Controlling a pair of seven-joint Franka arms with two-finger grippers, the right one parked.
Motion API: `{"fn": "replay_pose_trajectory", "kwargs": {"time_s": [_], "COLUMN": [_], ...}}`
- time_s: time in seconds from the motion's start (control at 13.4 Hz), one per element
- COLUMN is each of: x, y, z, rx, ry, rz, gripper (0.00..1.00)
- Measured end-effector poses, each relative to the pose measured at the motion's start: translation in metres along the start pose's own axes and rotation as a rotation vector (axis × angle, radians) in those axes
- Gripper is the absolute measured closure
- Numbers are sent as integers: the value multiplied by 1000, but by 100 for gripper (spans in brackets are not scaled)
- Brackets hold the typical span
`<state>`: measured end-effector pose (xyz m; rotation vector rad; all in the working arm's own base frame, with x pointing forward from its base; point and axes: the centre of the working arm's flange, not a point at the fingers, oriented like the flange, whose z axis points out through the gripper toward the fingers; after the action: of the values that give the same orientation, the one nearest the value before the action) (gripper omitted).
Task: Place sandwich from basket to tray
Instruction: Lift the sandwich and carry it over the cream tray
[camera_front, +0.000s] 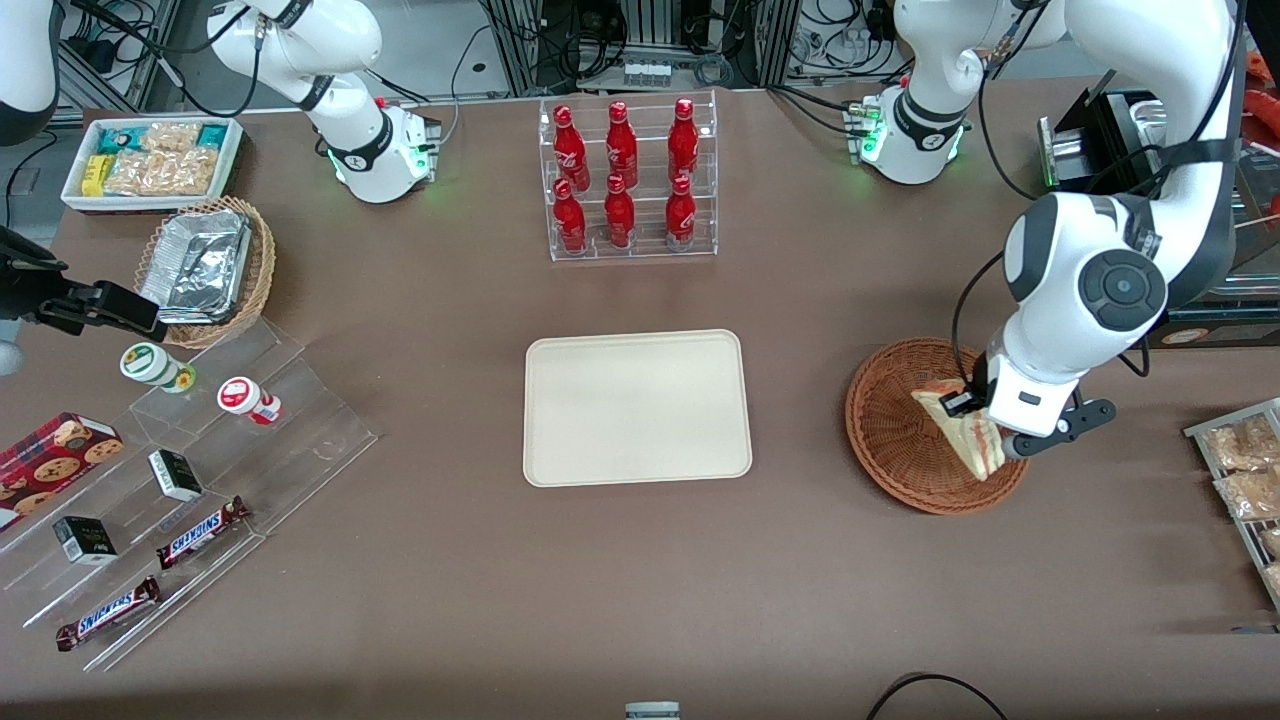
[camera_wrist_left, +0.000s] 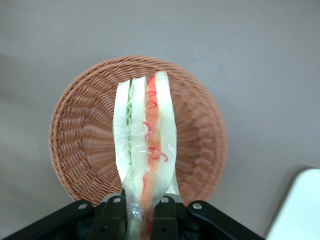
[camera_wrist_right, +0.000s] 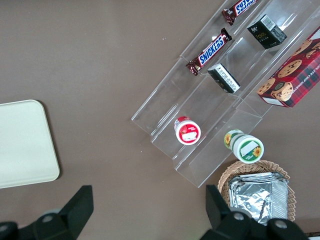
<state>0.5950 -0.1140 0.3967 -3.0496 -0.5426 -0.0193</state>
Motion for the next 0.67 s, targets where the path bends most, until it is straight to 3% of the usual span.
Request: {"fn": "replay_pose_trajectory", "kwargs": {"time_s": [0.22, 0.6, 0.67], "x": [-17, -73, -82], "y": [53, 168, 185], "z": [-17, -13, -6], "rx": [-38, -125, -125], "ry": [16, -20, -28], "rz": [72, 257, 293], "gripper": [83, 83, 83]}}
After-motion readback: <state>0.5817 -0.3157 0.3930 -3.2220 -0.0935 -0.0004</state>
